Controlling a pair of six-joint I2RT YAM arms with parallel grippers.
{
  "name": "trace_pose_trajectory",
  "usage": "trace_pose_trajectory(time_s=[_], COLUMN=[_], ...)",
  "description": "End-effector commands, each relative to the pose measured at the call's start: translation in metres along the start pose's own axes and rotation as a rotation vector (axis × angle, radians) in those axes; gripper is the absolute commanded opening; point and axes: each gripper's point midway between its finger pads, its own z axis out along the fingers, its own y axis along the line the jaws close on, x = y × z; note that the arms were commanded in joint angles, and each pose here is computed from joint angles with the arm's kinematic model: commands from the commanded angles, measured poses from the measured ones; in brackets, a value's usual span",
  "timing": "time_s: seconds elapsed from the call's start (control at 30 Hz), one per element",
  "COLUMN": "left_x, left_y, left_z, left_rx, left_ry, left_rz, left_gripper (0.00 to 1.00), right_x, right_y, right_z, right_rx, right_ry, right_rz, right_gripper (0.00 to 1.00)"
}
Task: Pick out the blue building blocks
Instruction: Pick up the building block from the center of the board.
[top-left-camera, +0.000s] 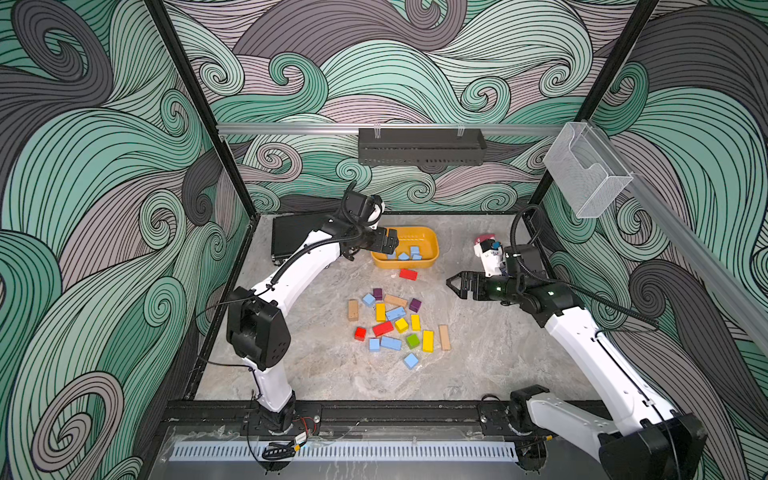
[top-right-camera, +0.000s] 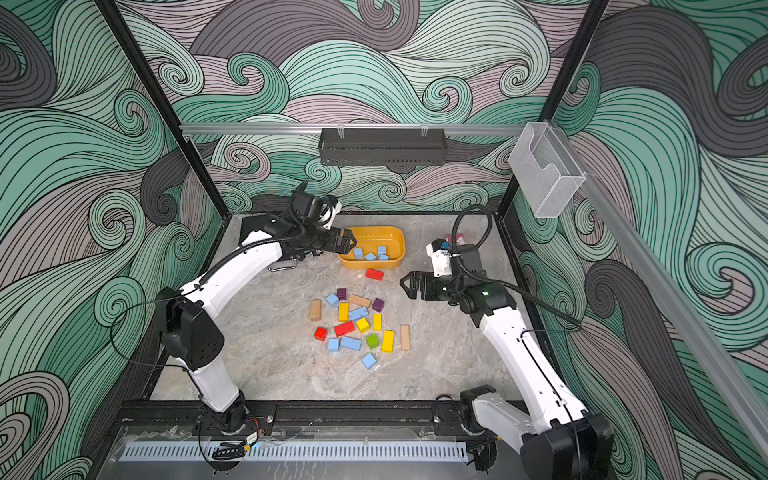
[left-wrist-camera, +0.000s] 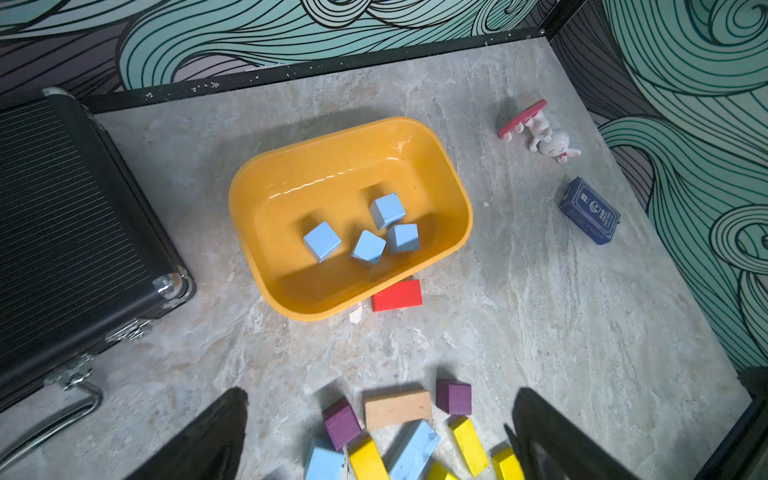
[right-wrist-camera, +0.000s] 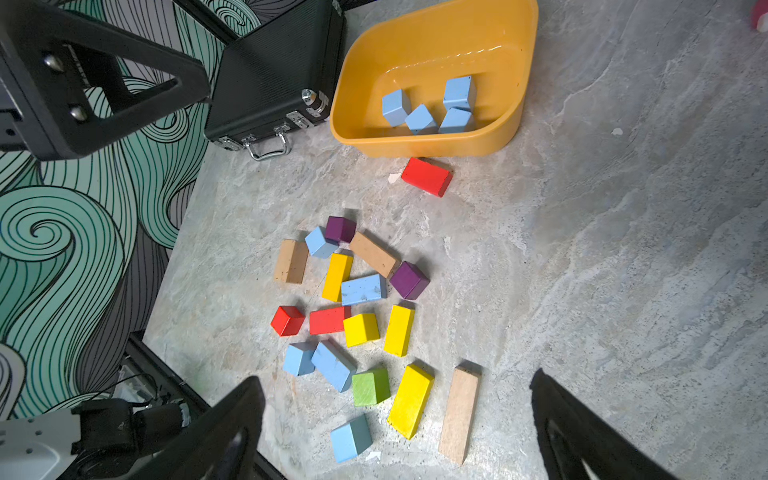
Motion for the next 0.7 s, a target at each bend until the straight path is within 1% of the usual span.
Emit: trace_pose_trajectory(time_s=[0.0,0.2,0.4,0.67], left_x=[0.015,0.052,0.084,0.129], left_y=[0.006,0.015,0.023,0.031], left_z=[-0.020,-0.033,-0.040,-0.030], left_rx=[-0.034,-0.066,-0.087,-0.104], left_ry=[0.025,0.094,0.146,0.262], left_rz=[0.032,0.040,0.008,-0.040], left_gripper=[0.99,0.99,0.99,0.98], right_x=[0.019,0.036,0.051,0.054], right_y=[0.009,0.020,0.029,0.043], right_z=[-0.001,-0.002,0.004,0.013], right_rx=[-0.044,-0.080,-0.099,-0.175], right_ry=[0.064,0.102,0.111,0.028], right_rz=[0.001,-0.016,-0.028,-0.008], right_gripper=[1.00,1.00,1.00,1.00])
